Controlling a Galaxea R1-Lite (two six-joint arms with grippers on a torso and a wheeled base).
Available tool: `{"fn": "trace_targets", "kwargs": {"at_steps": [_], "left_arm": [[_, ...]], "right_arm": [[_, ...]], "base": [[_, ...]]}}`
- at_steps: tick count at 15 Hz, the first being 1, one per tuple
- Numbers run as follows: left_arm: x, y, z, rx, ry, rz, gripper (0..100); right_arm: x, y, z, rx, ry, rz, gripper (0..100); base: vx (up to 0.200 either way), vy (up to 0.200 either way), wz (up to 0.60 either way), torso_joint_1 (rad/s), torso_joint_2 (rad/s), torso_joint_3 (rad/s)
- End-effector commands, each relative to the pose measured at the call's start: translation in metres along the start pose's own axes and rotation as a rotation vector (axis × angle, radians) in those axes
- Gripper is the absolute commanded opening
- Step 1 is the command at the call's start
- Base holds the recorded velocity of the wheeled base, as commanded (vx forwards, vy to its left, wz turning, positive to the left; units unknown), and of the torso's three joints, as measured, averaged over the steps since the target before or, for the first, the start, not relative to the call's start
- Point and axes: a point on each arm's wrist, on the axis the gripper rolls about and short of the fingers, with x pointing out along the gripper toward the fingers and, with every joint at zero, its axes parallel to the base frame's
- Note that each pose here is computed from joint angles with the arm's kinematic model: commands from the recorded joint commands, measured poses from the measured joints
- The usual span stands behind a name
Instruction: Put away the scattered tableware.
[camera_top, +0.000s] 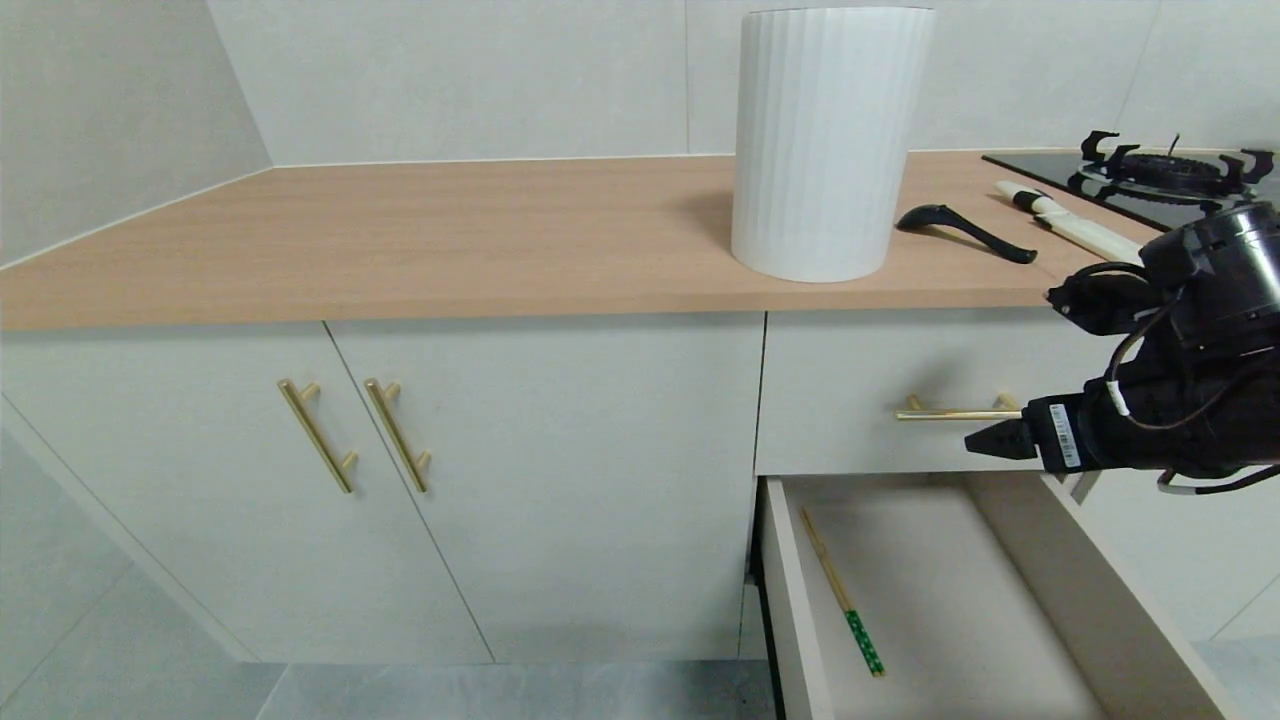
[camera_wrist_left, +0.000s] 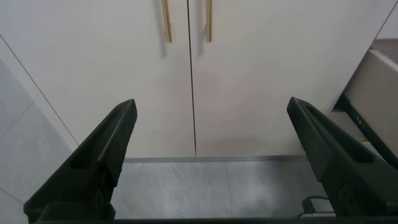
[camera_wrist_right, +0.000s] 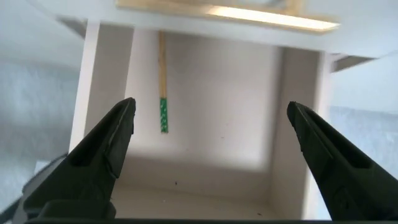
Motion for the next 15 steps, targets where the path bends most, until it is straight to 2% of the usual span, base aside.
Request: {"fn": "trace_targets", "kwargs": {"at_steps": [1,15], "left_arm": [[0.0002,0.0000,-0.0007,0.000,0.004,0.001,100],[0.0002,0.0000,-0.0007,0.000,0.004,-0.001,100]], "right_arm": [[-0.0035,-0.0042,0.0016,0.007,-0.017,-0.008,100],[0.0023,-0.0069,0.0012,0.001,-0.016,-0.019,100]], "base": [[0.000,0.000,0.00,0.022,-0.13,-0.276],[0.000,0.000,0.00,0.185,-0.49,-0.288]]}}
